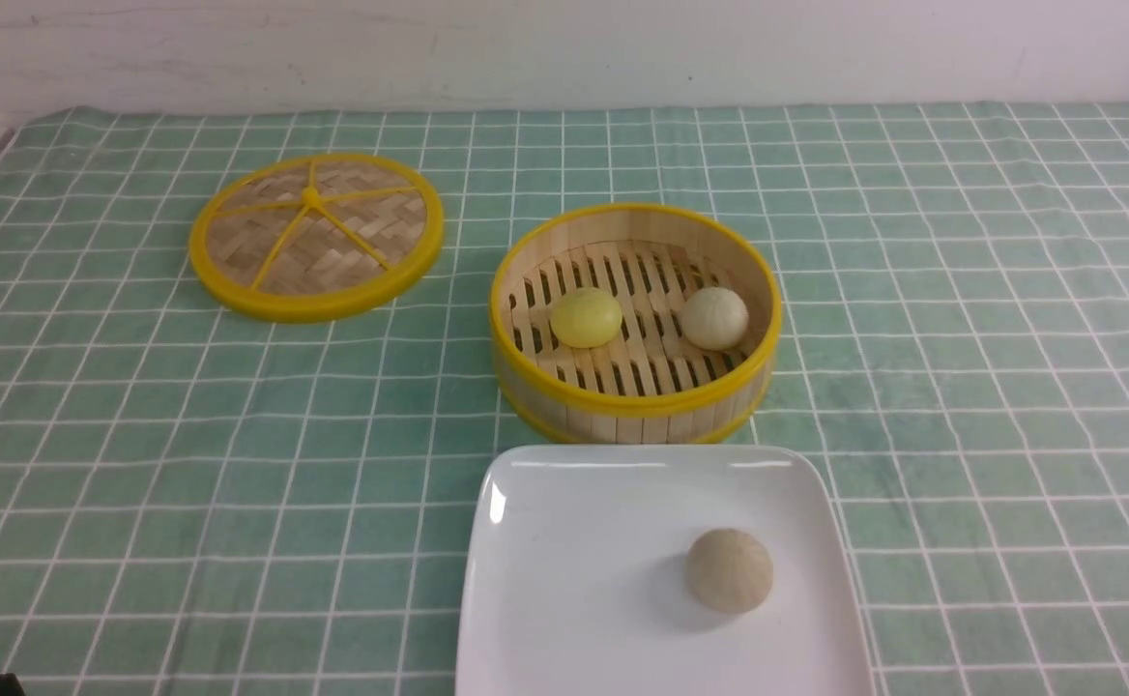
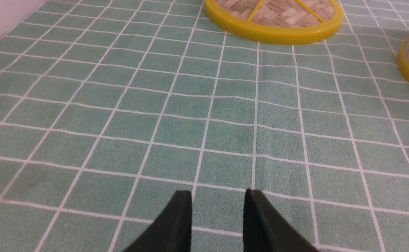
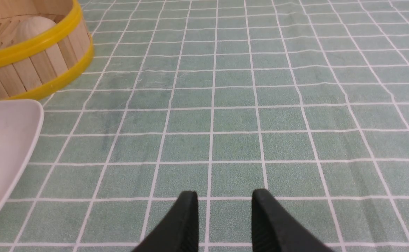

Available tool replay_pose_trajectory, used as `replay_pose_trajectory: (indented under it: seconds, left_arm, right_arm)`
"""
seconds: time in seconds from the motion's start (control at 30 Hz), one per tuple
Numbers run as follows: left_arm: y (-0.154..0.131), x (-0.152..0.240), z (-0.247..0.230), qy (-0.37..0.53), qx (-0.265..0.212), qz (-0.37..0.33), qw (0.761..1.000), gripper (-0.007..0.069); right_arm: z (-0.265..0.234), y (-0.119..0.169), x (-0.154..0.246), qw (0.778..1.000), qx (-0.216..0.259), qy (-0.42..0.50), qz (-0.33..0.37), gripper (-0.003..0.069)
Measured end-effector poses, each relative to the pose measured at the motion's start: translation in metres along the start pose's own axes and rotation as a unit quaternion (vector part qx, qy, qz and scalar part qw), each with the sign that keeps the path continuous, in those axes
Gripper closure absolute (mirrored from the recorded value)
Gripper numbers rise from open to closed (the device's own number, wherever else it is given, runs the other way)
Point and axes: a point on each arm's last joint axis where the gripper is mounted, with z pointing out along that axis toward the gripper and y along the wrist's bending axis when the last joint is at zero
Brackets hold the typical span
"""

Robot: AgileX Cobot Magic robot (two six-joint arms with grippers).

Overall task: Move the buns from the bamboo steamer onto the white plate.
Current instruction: 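Reach toward a bun in the bamboo steamer with the right gripper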

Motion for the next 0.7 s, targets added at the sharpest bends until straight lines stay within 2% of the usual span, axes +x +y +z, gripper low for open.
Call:
replay_pose_trajectory:
  seconds: [0.4, 0.47, 0.53, 0.57, 0.63, 0.7]
  left_arm:
    - [0.0, 0.0, 0.0, 0.0, -0.001, 0.003, 1.0, 0.0385]
    - [0.0, 0.0, 0.0, 0.001, 0.002, -0.017, 1.0, 0.0385]
    - [-0.004, 0.0, 0.0, 0.004, 0.024, -0.121, 0.992, 0.0385]
    - [-0.007, 0.0, 0.0, 0.01, 0.04, -0.199, 0.979, 0.0385]
    - [-0.012, 0.0, -0.001, 0.022, 0.065, -0.321, 0.945, 0.0385]
    - [-0.016, -0.001, -0.001, 0.031, 0.084, -0.416, 0.905, 0.0385]
  right_arm:
    - [0.0, 0.0, 0.0, 1.0, 0.003, 0.0, -0.007, 0.0419]
    - [0.0, 0.0, 0.0, 1.0, 0.002, -0.001, -0.003, 0.0419]
    - [0.0, 0.002, -0.001, 0.999, -0.01, -0.008, 0.043, 0.0419]
    - [0.0, 0.003, -0.002, 0.997, -0.018, -0.012, 0.077, 0.0419]
    - [0.001, 0.007, -0.003, 0.979, -0.046, -0.021, 0.195, 0.0419]
    - [0.0, 0.011, -0.006, 0.951, -0.07, -0.024, 0.299, 0.0419]
